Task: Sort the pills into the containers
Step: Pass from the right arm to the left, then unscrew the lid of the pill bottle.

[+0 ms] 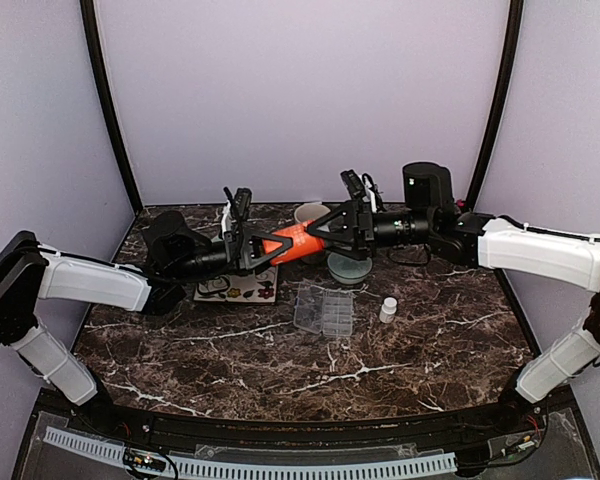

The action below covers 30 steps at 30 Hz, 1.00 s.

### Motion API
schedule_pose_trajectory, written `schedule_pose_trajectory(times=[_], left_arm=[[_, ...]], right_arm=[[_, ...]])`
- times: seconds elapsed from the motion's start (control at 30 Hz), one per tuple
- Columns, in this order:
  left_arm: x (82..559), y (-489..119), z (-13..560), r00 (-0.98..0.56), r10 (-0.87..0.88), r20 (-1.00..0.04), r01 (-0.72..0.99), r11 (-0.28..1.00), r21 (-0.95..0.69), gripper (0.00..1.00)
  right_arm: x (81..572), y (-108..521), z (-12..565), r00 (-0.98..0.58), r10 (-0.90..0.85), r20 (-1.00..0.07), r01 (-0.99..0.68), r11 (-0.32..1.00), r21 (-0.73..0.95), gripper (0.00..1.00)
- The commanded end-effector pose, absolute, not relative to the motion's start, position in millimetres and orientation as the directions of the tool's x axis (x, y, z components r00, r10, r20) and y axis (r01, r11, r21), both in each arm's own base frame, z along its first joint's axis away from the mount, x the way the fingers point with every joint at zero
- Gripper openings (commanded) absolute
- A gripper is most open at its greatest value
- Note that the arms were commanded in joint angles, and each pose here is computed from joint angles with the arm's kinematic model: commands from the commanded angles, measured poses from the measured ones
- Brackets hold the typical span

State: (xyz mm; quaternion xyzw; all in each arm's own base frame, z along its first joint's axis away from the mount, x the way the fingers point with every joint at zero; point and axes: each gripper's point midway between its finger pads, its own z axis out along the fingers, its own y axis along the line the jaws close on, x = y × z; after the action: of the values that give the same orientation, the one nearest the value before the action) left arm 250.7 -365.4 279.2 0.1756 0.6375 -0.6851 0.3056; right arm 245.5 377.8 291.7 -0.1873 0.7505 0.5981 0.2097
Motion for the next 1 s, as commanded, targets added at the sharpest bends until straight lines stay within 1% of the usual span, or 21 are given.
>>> schedule_pose_trajectory(times=[0.0, 0.13, 0.2, 0.5, 0.63, 0.8, 0.97], left_arm=[[242, -357, 301, -0.702, -0.206, -0.681, 0.701, -0.032, -0.713, 0.44], [244, -357, 295, -0.703, -0.187, -0.687, 0.700, -0.012, -0.714, 0.44], [243, -356, 293, -0.704, -0.172, -0.689, 0.701, -0.009, -0.714, 0.43], [243, -344, 292, -0.701, -0.147, -0.697, 0.705, -0.002, -0.709, 0.42], [241, -341, 291, -0.707, -0.127, -0.695, 0.702, -0.007, -0.713, 0.42], [239, -340, 289, -0.712, -0.100, -0.695, 0.699, -0.017, -0.714, 0.41], [237, -341, 288, -0.714, -0.080, -0.695, 0.698, -0.018, -0.716, 0.40]], right_arm=[[249, 379, 307, -0.815, -0.029, -0.579, -0.573, 0.195, 0.796, 0.81], [247, 380, 306, -0.812, -0.047, -0.582, -0.579, 0.193, 0.792, 0.84], [247, 381, 317, -0.799, -0.045, -0.600, -0.597, 0.179, 0.782, 0.85], [246, 375, 307, -0.797, -0.078, -0.598, -0.599, 0.216, 0.771, 0.86], [246, 375, 302, -0.799, -0.089, -0.595, -0.598, 0.223, 0.770, 0.81], [247, 377, 303, -0.799, -0.095, -0.594, -0.599, 0.215, 0.771, 0.73], [246, 379, 303, -0.801, -0.104, -0.590, -0.598, 0.207, 0.775, 0.71]])
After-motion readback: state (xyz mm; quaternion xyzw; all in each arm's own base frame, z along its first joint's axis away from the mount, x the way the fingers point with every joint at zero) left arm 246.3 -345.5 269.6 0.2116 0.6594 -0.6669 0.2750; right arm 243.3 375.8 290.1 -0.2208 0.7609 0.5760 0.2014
